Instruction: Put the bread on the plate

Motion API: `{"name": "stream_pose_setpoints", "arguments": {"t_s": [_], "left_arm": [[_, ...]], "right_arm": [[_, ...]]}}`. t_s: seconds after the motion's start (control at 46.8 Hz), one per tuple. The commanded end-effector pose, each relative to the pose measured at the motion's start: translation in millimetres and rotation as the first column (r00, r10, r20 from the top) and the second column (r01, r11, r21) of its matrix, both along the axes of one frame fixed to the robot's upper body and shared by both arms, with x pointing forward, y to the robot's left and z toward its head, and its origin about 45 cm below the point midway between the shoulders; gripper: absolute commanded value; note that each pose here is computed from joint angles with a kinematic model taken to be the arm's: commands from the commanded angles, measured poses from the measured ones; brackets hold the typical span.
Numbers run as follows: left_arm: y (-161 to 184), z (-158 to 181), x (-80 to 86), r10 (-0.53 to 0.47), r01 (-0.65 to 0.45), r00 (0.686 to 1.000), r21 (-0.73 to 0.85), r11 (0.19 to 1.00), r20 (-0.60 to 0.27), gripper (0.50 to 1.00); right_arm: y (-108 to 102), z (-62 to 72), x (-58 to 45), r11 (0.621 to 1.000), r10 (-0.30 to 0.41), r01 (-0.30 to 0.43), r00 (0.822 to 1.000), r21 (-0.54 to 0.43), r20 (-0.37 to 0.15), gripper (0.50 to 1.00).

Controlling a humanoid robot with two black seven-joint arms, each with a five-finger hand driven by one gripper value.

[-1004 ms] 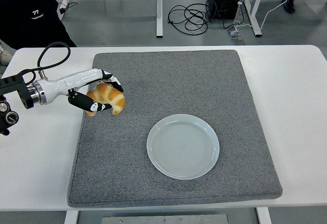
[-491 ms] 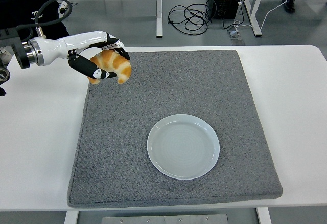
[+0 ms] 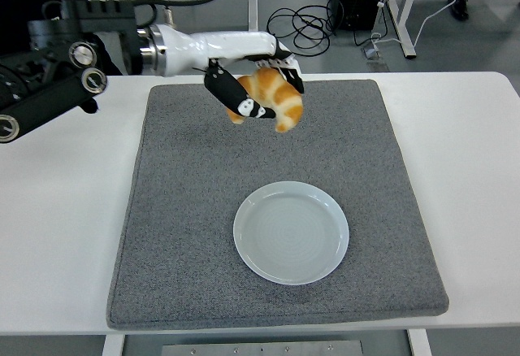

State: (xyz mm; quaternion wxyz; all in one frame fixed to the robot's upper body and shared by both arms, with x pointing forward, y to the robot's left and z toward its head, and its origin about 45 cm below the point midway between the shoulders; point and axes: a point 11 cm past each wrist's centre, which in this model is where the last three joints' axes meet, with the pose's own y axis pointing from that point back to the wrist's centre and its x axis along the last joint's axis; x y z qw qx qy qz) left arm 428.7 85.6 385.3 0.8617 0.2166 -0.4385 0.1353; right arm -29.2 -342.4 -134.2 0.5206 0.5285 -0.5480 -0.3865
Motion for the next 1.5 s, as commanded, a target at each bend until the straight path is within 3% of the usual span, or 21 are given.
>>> {"name": "stream_pose_setpoints", "arguments": {"t_s": [0.0,0.321,0.748,1.474], "left_arm": [[-20.3,-5.7,-5.3,-0.035,0.035,0.999,-0.005,0.999,-0.012,0.500],[-75.1,-45.2,-35.7,-0.152,0.155,0.985,0.031,0.987,-0.084,0.500],[-67.9,-113.8,-52.1,-0.117,0.120,0.981,0.013,0.993,-0.153,0.500],[-45.8,-167.7,-66.4,-0.052,0.055,0.968,0.006,0.998,-0.244,0.500]], "right_arm": [[0.5,-0.1,0.1,1.000,0.000,0.000,1.000,0.001,0.000,1.000],[1.7,-0.2,0.1,1.000,0.000,0.000,1.000,0.006,0.000,1.000],[1.7,-0.2,0.1,1.000,0.000,0.000,1.000,0.006,0.000,1.000],[2.2,-0.3,0.1,1.000,0.000,0.000,1.000,0.008,0.000,1.000]]}}
